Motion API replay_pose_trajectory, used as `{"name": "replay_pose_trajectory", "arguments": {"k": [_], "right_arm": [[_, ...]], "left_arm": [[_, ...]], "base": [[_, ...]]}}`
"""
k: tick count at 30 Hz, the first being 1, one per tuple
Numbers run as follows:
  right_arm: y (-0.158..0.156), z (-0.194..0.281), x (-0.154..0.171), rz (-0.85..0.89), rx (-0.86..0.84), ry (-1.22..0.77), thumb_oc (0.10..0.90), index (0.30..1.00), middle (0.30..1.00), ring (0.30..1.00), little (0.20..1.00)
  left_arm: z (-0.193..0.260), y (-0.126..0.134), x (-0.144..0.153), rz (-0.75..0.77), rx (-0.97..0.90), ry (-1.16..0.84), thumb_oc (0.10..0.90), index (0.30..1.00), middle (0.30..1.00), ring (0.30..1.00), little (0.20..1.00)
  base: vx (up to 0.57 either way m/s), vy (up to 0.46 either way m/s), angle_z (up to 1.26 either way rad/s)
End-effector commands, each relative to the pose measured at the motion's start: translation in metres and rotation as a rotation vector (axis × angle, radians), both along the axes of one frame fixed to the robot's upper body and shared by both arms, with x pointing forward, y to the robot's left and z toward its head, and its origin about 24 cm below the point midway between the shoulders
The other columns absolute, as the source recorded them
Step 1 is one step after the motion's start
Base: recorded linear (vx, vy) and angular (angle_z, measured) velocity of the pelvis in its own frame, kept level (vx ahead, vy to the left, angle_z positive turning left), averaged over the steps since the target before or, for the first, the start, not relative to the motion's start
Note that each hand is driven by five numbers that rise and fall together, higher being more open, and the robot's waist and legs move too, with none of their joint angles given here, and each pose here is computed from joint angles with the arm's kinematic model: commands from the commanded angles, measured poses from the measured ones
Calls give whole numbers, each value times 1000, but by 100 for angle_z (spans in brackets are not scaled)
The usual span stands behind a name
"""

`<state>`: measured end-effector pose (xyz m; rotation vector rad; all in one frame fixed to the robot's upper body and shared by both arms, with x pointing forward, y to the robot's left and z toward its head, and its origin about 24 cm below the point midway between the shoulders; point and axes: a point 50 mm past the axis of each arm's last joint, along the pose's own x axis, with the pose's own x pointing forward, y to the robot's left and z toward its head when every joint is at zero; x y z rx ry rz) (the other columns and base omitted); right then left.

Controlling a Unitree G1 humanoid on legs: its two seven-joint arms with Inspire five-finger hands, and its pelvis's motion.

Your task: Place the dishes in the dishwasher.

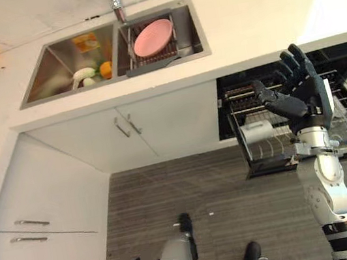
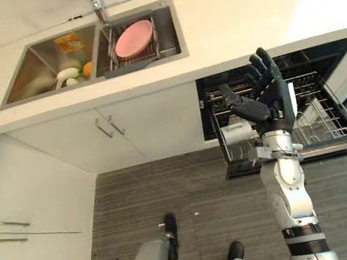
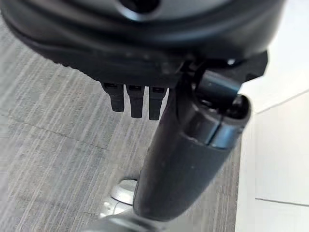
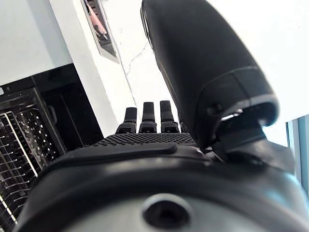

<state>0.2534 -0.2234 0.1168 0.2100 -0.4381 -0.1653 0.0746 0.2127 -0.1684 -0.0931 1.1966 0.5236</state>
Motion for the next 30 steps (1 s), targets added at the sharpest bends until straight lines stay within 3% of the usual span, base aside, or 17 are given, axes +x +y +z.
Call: {"name": "replay_pose_trajectory", "arguments": {"k": [1, 6, 16, 22, 30], "right_arm": [[-2, 64, -11, -43, -129, -328, 800, 900, 900, 900, 900], [-1, 68, -10, -64, -174, -330, 800, 900, 900, 900, 900], [6, 55, -6, -65, -141, -283, 800, 900, 900, 900, 900], [-11, 53, -16, -142, -111, -288, 800, 900, 900, 900, 900], [-19, 48, -23, -179, -135, -262, 800, 900, 900, 900, 900]], "left_arm": [[5, 17, 5, -46, 85, -1, 800, 900, 900, 900, 900], [4, 23, -2, -86, 108, 53, 800, 900, 900, 900, 900], [12, 24, 34, -288, 160, -10, 800, 900, 900, 900, 900], [18, 15, 57, -359, 154, -76, 800, 900, 900, 900, 900], [13, 3, 52, -430, 132, -53, 800, 900, 900, 900, 900]], "base": [[327, 177, 17], [312, 273, -19], [204, 268, 24], [274, -21, 35], [153, -65, 22]]}}
